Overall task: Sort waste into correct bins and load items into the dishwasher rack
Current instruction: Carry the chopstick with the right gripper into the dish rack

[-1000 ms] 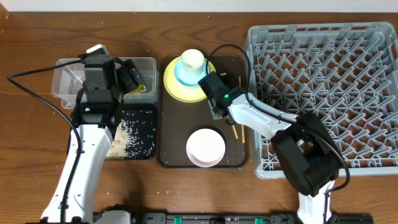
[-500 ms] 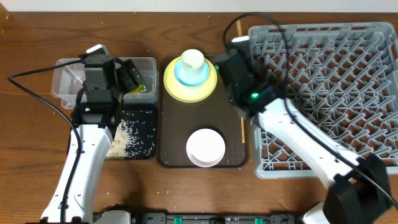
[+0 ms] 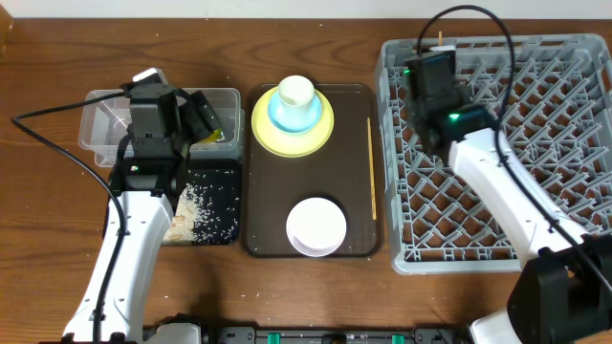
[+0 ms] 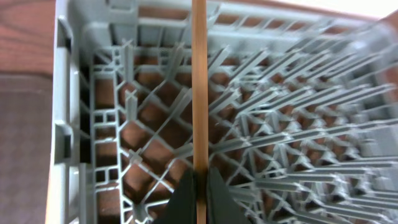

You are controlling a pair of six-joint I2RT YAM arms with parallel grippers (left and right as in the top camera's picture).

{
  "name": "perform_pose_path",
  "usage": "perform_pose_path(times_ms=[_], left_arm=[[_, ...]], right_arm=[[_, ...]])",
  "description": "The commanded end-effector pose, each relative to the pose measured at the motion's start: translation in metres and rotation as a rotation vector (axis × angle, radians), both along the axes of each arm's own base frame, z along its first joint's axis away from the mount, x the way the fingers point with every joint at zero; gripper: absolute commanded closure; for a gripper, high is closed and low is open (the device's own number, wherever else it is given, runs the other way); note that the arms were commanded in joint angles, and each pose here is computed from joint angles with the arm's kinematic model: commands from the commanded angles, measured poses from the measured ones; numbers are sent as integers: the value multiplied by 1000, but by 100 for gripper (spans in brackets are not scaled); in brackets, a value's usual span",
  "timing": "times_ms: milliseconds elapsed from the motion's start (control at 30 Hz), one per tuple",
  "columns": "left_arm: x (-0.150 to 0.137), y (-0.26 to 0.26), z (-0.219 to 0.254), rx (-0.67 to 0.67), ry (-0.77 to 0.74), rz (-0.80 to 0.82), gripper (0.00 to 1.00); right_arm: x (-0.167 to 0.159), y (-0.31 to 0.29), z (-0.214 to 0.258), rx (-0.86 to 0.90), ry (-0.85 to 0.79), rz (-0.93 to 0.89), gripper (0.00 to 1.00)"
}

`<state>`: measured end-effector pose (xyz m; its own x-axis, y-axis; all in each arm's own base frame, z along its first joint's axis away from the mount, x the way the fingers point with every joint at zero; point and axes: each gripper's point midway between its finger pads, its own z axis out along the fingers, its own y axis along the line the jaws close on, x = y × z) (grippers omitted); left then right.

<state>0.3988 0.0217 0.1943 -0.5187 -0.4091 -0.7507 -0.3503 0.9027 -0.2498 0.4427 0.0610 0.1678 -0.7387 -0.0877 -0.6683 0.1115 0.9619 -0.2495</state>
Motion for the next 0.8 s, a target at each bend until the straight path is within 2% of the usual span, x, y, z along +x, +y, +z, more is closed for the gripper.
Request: perform_pose_path(times_ms=[0, 167, 767], left_arm=[[2, 3, 10, 15, -19, 6, 5], [2, 3, 10, 15, -19, 6, 5], [2, 3, 10, 15, -19, 6, 5]], right_arm=[[3, 11, -13, 106, 64, 118, 99], [6, -6, -17, 120, 74, 86, 99], [0, 1, -24, 175, 104, 86, 99]])
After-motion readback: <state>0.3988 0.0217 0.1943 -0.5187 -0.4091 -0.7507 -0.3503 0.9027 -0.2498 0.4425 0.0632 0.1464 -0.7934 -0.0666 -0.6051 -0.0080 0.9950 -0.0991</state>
